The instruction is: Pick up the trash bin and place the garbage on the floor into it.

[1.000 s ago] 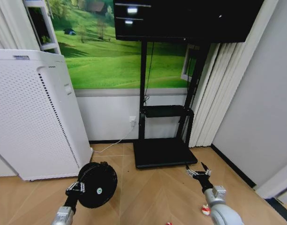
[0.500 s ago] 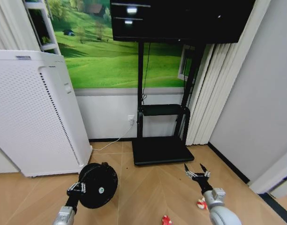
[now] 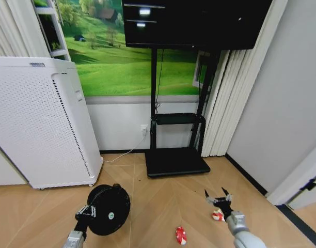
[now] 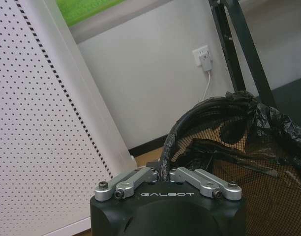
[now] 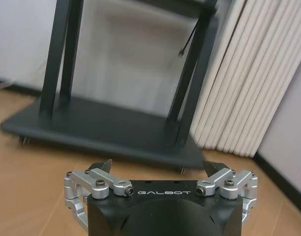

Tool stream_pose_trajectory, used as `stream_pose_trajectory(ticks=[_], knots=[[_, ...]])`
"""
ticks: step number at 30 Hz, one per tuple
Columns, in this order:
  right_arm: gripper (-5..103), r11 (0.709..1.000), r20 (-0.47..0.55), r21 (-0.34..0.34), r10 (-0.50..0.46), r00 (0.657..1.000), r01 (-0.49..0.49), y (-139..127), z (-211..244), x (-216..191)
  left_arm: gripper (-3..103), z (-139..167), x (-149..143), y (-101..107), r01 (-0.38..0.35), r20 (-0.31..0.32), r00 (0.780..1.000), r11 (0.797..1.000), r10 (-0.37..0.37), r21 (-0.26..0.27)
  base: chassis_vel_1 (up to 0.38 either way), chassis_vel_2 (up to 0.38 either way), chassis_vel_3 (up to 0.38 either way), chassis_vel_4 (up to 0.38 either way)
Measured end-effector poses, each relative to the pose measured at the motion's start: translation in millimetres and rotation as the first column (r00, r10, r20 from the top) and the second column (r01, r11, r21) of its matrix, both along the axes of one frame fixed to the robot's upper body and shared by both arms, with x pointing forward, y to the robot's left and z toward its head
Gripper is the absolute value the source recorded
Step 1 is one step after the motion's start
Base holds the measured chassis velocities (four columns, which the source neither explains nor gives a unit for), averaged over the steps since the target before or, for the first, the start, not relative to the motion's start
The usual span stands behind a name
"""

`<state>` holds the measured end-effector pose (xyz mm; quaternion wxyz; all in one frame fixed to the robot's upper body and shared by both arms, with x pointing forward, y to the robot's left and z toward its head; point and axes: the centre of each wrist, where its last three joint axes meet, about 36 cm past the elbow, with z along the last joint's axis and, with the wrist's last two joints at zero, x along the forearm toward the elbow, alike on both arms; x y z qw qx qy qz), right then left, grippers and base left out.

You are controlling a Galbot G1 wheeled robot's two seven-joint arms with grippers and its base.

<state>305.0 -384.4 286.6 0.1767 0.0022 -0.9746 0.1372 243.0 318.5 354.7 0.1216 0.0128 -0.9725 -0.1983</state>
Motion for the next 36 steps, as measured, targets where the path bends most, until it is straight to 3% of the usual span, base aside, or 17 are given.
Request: stream_pose_trajectory(ticks=[7, 12, 22, 36], knots=[[100, 0.999, -0.138, 0.014, 0.045, 0.989, -0.044, 5.8, -33.7, -11.4, 4, 2.5, -0.3, 11.2, 0.025, -0.018, 1.0, 0.999, -0.024, 0.029, 0.0, 0.0, 0.0, 0.0], [100, 0.988, -0.247, 0.083, 0.15, 0.957, -0.134, 28.5, -56.6, -21.4, 4, 8.7, 4.0, 17.3, 0.045, -0.015, 0.999, 0.998, -0.044, 0.034, 0.0, 0.0, 0.0, 0.0], [100, 0.942, -0.314, 0.102, 0.335, 0.889, -0.319, 40.1, -84.9, -27.2, 4, 10.9, 13.2, 25.7, 0.05, -0.007, 0.999, 0.998, -0.049, 0.035, 0.0, 0.0, 0.0, 0.0], [100, 0.916, -0.375, 0.111, 0.398, 0.837, -0.385, 65.7, -121.3, -46.2, 4, 8.1, 21.5, 21.0, 0.062, -0.01, 0.998, 0.998, -0.062, 0.024, 0.0, 0.0, 0.0, 0.0]])
